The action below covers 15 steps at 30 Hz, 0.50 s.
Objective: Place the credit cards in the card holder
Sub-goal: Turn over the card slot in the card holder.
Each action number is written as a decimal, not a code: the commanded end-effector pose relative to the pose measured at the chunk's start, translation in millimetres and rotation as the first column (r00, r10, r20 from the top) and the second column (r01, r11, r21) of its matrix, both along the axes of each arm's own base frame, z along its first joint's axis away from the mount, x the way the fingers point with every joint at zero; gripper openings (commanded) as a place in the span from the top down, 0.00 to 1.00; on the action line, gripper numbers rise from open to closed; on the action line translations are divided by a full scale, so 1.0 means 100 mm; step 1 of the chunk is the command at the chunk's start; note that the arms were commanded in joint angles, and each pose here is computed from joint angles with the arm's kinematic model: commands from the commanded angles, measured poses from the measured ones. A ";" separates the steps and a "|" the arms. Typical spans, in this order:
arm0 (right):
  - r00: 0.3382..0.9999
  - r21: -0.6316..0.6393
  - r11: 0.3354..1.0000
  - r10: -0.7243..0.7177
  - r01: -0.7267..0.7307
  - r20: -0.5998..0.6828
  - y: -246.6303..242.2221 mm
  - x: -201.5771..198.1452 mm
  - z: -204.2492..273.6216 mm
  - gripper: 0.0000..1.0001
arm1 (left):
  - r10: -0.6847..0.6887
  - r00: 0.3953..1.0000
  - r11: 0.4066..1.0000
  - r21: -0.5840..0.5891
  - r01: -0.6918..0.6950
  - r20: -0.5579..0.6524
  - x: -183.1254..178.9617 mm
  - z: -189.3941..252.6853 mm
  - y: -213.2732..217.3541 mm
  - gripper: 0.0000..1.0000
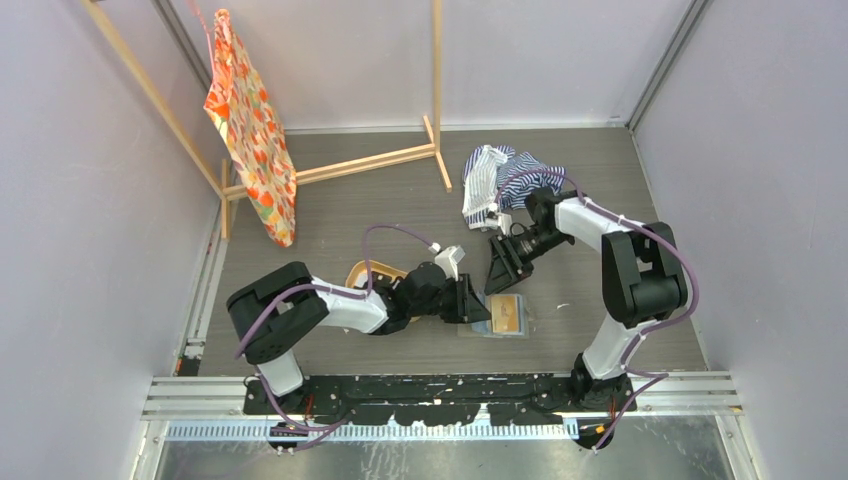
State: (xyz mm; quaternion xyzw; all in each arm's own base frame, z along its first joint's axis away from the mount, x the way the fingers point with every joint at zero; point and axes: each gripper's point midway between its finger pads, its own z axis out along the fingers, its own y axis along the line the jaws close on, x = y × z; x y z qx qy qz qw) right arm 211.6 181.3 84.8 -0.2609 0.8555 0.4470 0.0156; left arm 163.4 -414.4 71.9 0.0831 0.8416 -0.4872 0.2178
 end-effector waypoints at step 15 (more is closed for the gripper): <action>1.000 -0.121 0.993 -0.016 0.014 -0.013 0.07 0.08 -0.21 0.43 | -0.033 0.999 0.999 -0.030 0.033 0.011 0.01 0.02 -0.14 0.70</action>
